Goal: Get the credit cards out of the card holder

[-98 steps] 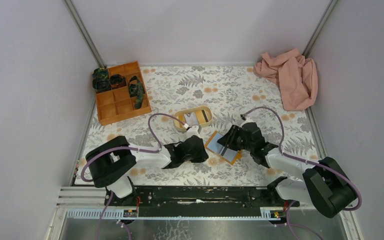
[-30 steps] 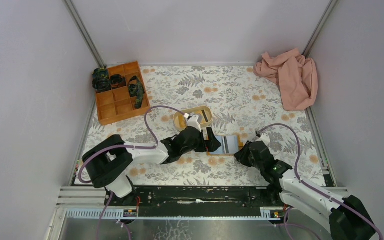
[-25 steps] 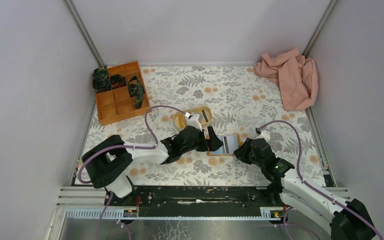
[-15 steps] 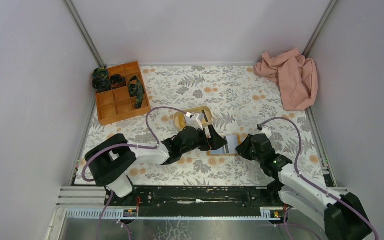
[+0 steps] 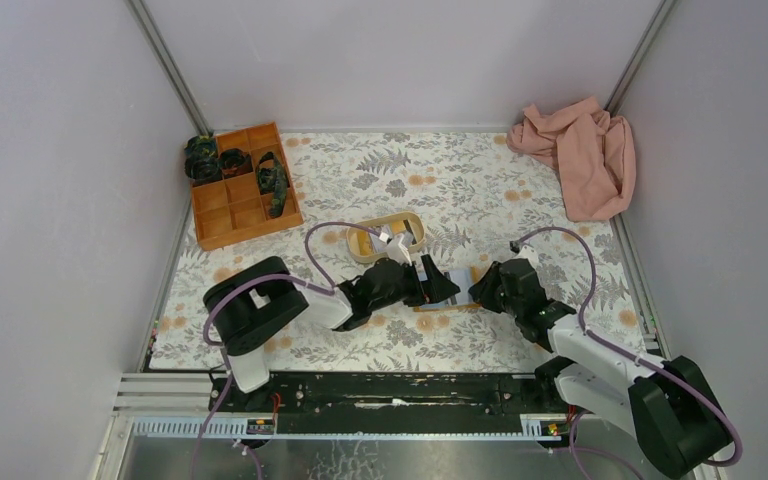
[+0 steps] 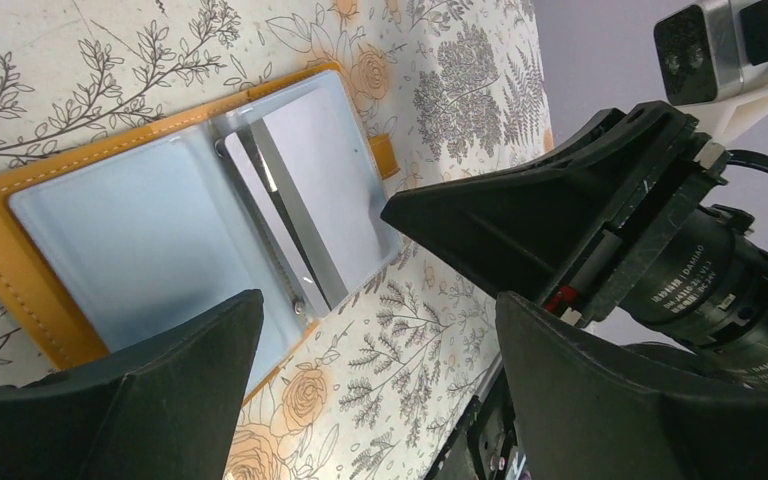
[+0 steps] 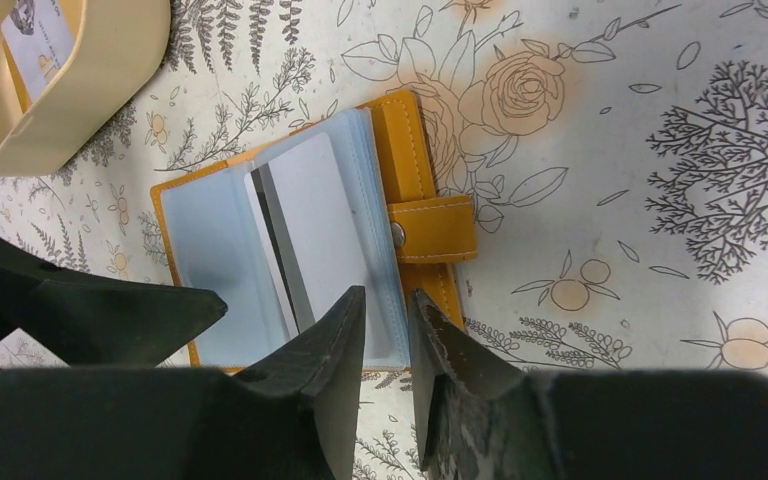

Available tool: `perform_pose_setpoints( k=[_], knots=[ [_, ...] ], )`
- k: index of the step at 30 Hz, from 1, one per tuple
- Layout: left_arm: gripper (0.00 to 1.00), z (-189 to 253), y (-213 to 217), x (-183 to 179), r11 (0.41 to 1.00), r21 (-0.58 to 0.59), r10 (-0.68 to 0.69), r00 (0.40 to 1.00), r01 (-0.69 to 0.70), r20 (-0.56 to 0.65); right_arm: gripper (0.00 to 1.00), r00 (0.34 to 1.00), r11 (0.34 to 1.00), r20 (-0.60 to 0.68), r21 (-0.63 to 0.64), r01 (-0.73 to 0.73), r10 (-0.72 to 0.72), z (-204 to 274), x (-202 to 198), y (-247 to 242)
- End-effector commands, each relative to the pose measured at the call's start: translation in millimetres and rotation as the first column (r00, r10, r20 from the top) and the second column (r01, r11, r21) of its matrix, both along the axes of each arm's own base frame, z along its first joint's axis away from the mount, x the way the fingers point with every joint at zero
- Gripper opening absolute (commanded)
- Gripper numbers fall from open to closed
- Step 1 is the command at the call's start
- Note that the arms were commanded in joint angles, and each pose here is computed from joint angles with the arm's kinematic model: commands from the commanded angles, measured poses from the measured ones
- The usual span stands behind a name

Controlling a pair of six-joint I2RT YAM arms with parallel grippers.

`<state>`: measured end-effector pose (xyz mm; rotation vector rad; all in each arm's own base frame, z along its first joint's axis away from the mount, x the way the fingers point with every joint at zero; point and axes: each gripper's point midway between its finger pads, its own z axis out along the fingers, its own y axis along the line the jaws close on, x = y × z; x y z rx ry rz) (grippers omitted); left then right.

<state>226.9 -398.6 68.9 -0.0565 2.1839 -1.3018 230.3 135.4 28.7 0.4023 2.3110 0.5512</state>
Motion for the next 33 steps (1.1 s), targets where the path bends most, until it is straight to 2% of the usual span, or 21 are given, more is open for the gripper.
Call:
perform_pose_setpoints(
  k=[1, 5, 13, 24, 33],
  knots=[
    [0.91, 12, -10, 13, 0.998, -0.051, 0.032, 0.998, -0.030, 0.047, 0.30, 0.999, 0.999, 0.048, 0.036, -0.026, 0.024, 10, 10, 9],
    [0.79, 6, -7, 16, 0.997, -0.057, 0.061, 0.997, -0.059, 0.042, 0.30, 0.999, 0.998, 0.038, 0.042, -0.041, 0.039, 7, 7, 11],
    [0.65, 3, -8, 21, 0.992, -0.095, 0.084, 0.996, -0.080, 0.040, 0.30, 0.999, 0.997, 0.013, 0.050, -0.052, 0.051, -2, 1, 12],
    [0.64, -11, -6, 22, 0.994, -0.061, 0.091, 0.996, -0.089, 0.018, 0.30, 0.998, 0.997, 0.010, 0.051, -0.057, 0.057, -4, 1, 13],
    [0.65, -20, -20, 22, 0.994, -0.094, 0.058, 0.998, -0.059, -0.011, 0.30, 0.998, 0.996, 0.003, 0.053, -0.066, 0.066, -6, 1, 15]
  ],
)
